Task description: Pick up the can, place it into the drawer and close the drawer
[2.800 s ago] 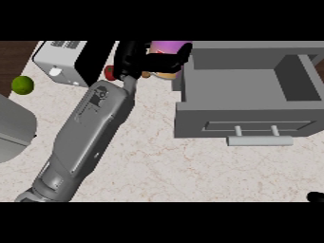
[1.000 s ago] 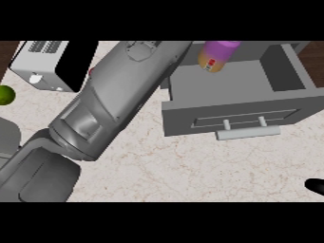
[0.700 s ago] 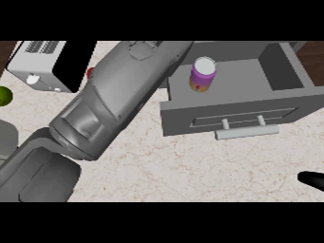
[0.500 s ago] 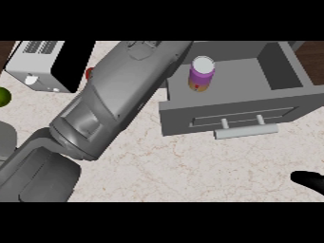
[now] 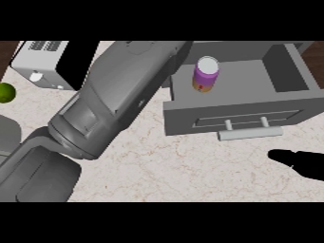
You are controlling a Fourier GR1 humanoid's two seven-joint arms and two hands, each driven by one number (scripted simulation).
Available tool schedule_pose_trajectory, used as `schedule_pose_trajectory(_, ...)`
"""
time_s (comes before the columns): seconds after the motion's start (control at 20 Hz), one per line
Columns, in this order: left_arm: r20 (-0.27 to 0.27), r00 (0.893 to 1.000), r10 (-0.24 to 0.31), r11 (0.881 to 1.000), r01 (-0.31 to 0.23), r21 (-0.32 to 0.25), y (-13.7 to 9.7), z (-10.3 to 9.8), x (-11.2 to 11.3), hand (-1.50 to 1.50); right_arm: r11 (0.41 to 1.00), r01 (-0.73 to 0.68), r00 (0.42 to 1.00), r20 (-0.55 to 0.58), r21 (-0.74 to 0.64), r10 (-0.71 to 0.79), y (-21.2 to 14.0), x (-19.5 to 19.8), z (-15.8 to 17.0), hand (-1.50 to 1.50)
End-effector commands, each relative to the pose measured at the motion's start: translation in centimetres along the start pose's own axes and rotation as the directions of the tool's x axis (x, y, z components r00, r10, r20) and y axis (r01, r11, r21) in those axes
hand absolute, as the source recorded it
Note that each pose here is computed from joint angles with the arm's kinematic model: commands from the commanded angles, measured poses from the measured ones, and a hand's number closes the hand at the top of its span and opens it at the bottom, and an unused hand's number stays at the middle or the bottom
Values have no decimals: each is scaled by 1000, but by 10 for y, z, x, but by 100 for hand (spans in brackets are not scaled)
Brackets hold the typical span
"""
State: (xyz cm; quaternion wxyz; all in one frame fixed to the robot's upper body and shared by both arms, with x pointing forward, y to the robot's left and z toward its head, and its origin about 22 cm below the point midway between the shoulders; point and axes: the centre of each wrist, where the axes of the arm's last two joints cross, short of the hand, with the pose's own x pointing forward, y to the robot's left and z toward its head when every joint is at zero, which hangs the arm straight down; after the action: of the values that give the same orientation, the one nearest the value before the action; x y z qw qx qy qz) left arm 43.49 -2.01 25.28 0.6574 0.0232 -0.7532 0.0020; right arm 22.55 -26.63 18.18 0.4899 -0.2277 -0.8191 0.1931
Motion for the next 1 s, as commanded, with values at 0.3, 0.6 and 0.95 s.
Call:
schedule_pose_trajectory(0.3, 38, 999, -7, 1000, 6, 10, -1, -1, 1, -150, 949, -304, 952, 46, 88, 301, 53, -32, -40, -150)
schedule_pose_trajectory(0.6, 25, 999, -25, 1000, 25, -14, 4, -3, -8, -150, 880, -446, 895, 51, 163, 444, 96, -60, -52, -150)
schedule_pose_trajectory(0.95, 18, 1000, 0, 1000, 1, -17, 29, -16, 9, -150, 841, -522, 853, 76, 143, 517, 129, -85, -83, -150)
